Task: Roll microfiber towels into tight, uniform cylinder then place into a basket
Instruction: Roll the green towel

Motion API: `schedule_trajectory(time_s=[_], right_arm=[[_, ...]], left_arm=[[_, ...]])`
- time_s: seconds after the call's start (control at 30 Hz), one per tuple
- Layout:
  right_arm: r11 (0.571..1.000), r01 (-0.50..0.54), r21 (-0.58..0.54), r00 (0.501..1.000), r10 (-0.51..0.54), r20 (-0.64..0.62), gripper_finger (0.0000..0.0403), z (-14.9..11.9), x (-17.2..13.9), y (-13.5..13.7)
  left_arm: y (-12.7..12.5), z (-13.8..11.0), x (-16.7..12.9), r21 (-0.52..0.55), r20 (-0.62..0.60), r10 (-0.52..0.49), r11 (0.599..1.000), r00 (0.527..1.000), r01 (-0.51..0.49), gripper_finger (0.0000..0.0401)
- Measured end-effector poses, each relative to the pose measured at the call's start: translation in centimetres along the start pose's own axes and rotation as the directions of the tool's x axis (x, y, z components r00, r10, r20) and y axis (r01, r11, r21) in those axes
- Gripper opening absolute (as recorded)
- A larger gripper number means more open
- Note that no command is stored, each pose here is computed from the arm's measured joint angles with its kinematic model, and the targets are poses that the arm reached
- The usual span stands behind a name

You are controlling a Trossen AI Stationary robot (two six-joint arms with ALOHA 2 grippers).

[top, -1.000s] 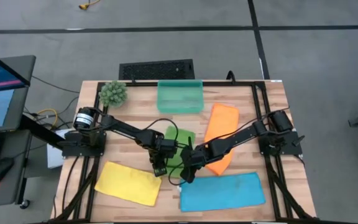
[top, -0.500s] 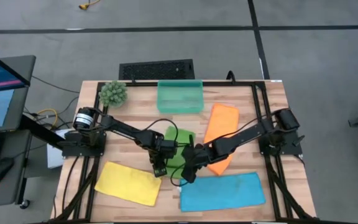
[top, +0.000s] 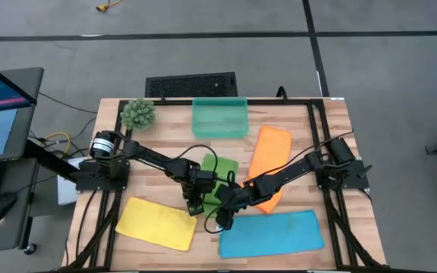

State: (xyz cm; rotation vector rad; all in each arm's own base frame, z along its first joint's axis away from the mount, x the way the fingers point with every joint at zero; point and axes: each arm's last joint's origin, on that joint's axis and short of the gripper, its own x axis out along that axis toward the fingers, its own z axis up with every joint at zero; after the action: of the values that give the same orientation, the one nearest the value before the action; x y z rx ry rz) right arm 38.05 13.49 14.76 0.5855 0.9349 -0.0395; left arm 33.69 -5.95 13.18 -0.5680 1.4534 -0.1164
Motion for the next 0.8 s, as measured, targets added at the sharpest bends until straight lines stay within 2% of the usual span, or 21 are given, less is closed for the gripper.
schedule_trajectory(time_s=[0.13,0.47,0.57,0.8], right_arm=[[0.997,0.064,0.041,0.998,-0.063,-0.014,0.0113,-0.1,0.0,-0.6],[0.997,0.052,0.058,0.996,-0.047,-0.080,0.0068,-0.6,1.0,-1.2],[0.993,0.055,0.100,0.993,-0.045,-0.106,0.0055,-1.0,1.8,-1.5],[0.993,0.054,0.109,0.993,-0.042,-0.109,0.0022,-1.0,1.8,-1.5]], left_arm=[[0.0,0.0,0.0,0.007,0.002,-0.002,1.000,1.000,0.002,0.0063],[-0.2,0.3,-0.1,0.040,0.022,-0.001,0.999,1.000,0.000,0.0063],[-0.3,0.5,-0.3,0.069,0.025,-0.006,0.998,1.000,0.004,0.0063],[-0.4,0.7,-0.4,0.087,0.027,-0.023,0.996,0.999,0.021,0.0063]])
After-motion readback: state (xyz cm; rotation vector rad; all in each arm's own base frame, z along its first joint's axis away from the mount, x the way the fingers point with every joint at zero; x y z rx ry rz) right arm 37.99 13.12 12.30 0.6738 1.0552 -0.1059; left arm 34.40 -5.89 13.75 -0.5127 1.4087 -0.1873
